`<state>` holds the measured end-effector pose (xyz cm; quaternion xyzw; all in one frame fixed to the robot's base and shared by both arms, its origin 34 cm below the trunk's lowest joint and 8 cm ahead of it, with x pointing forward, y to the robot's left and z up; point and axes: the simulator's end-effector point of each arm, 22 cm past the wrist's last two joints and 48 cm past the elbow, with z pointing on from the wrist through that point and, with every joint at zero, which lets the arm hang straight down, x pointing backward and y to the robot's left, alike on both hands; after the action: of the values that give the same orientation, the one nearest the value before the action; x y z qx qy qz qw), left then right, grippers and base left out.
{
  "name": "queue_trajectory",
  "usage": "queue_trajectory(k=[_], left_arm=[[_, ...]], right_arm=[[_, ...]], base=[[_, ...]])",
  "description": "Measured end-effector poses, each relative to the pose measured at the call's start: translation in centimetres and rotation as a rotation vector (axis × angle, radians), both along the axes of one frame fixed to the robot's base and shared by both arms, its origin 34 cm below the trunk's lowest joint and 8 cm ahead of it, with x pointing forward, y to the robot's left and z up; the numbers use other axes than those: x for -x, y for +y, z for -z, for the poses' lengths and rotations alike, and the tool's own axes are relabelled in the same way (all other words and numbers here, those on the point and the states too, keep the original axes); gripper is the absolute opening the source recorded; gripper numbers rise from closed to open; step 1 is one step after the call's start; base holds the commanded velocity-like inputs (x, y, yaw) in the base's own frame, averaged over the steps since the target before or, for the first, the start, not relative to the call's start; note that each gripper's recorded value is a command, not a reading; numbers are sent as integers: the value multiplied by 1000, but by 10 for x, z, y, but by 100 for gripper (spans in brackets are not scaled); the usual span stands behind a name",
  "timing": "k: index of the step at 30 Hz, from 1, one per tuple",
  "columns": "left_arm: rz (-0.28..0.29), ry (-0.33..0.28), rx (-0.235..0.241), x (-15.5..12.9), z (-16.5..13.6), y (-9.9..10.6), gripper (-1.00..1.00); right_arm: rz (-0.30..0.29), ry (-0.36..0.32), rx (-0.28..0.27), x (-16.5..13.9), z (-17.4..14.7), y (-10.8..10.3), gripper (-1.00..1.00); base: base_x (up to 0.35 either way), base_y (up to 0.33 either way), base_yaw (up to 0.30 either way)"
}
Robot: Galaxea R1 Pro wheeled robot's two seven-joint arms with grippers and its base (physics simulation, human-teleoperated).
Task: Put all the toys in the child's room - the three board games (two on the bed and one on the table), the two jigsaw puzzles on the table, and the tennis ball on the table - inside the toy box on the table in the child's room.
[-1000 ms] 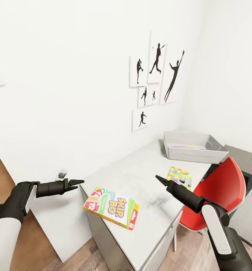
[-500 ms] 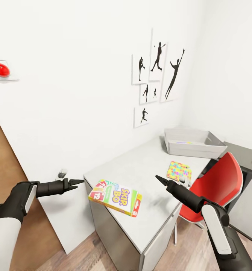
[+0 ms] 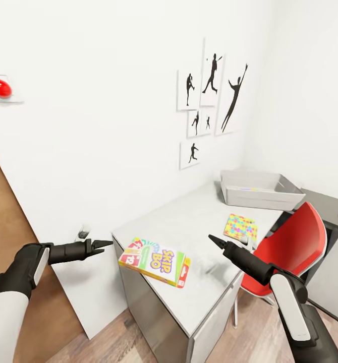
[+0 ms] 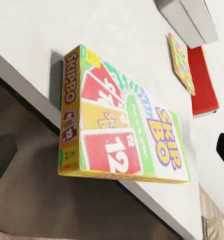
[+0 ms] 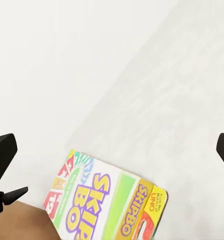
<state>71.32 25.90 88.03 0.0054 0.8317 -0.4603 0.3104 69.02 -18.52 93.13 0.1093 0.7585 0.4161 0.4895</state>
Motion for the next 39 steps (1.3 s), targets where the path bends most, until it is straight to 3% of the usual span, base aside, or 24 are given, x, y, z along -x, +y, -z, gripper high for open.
queue_trajectory(k=[39], left_arm=[[3, -1, -1, 3, 40, -1, 100]], right_arm=[[0, -1, 0, 2, 40, 0, 100]], base=[[0, 0, 0]])
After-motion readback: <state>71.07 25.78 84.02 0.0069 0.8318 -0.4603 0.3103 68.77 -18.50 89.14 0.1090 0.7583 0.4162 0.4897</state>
